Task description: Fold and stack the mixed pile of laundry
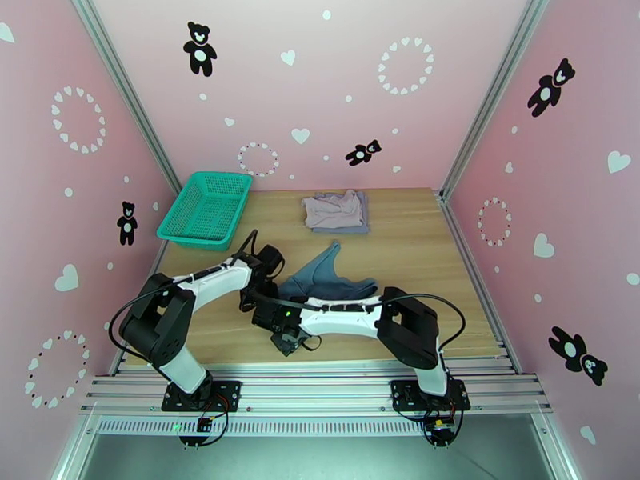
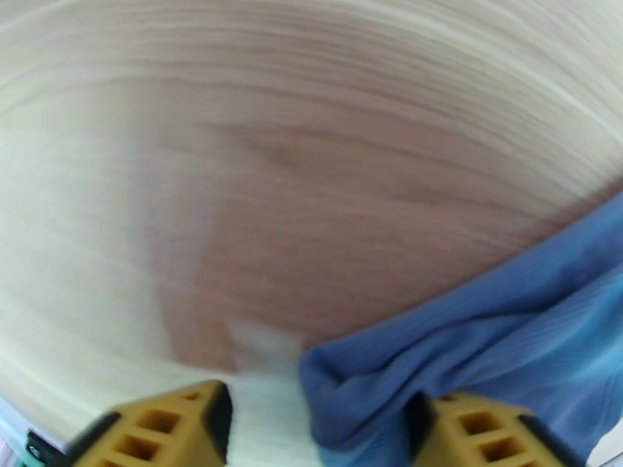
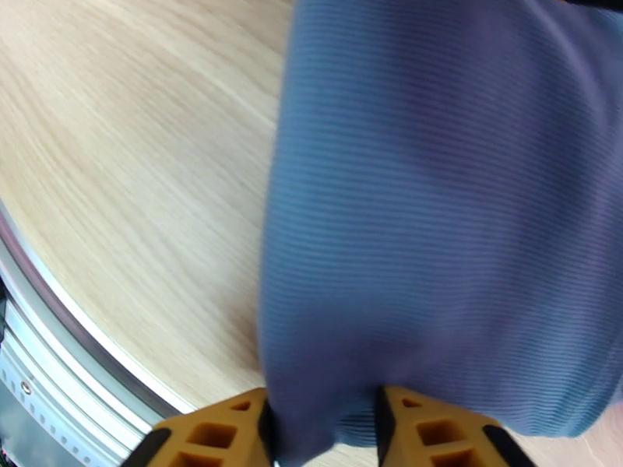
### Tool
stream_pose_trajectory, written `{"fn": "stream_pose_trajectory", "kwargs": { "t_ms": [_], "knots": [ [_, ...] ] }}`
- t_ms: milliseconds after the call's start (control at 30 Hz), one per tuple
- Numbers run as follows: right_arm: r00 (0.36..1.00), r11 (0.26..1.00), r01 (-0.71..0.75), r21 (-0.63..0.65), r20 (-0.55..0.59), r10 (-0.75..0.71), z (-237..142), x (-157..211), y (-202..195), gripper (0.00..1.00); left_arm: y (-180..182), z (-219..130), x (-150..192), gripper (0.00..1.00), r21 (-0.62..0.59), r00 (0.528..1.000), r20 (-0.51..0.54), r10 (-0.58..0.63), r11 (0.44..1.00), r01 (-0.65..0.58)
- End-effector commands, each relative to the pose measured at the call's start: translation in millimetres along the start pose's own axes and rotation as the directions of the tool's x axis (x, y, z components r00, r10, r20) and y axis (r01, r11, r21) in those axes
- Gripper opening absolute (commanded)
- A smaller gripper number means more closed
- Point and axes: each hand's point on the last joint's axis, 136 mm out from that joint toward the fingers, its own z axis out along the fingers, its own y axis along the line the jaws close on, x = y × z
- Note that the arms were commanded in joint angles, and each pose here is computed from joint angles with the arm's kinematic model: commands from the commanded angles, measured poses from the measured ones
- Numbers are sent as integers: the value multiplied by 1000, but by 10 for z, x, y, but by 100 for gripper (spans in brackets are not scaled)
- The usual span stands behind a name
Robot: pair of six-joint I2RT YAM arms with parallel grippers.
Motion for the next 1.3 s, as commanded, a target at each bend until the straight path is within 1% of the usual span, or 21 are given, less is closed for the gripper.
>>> {"fn": "stream_pose_trajectory", "kwargs": {
  "t_ms": [0,100,167,233,267,300,400,467,533,633,733,833,1000,1133,1267],
  "knots": [
    [990,997,-70,35,123,65,-558,-240,-281,53,-110,-476,-230,79,25,997,75,23,999,-25],
    [977,992,-119,48,185,108,-929,-233,-542,56,-329,-876,-496,80,81,988,145,47,995,-59],
    [962,983,-176,43,219,163,-1113,-183,-792,58,-585,-1080,-640,80,154,982,168,85,982,-111],
    [935,963,-270,15,243,259,-1219,-77,-1170,58,-917,-1191,-767,80,236,976,171,137,956,-176],
    [924,952,-305,2,243,296,-1228,-30,-1299,58,-1059,-1210,-823,80,263,972,171,160,944,-202],
    [900,930,-366,-21,245,360,-1235,45,-1522,59,-1239,-1223,-871,79,290,963,178,202,924,-248],
    [831,865,-493,-92,245,500,-1205,219,-1991,62,-1652,-1083,-991,79,323,944,162,289,888,-327],
    [780,815,-570,-107,242,577,-1170,345,-2268,63,-1934,-1011,-1067,80,360,929,178,325,857,-369],
    [733,766,-632,-115,231,640,-1100,477,-2493,64,-2248,-906,-1082,80,421,914,179,364,811,-406],
    [666,696,-705,-136,208,716,-964,634,-2715,64,-2577,-703,-1061,80,459,897,166,409,773,-438],
    [620,648,-746,-154,194,760,-825,714,-2844,64,-2789,-530,-1039,79,460,882,167,441,757,-465],
    [597,622,-767,-159,179,782,-701,744,-2927,64,-2915,-398,-1082,79,460,883,179,434,756,-465],
    [590,608,-779,-153,146,794,-499,722,-2985,64,-2994,-193,-1185,79,442,889,195,415,772,-457],
    [587,596,-790,-146,102,803,-282,721,-2992,62,-3018,-13,-1204,79,425,888,187,420,780,-459],
    [581,586,-795,-157,82,810,-131,668,-2999,60,-3034,116,-1201,79,422,887,180,426,781,-461]
  ]
}}
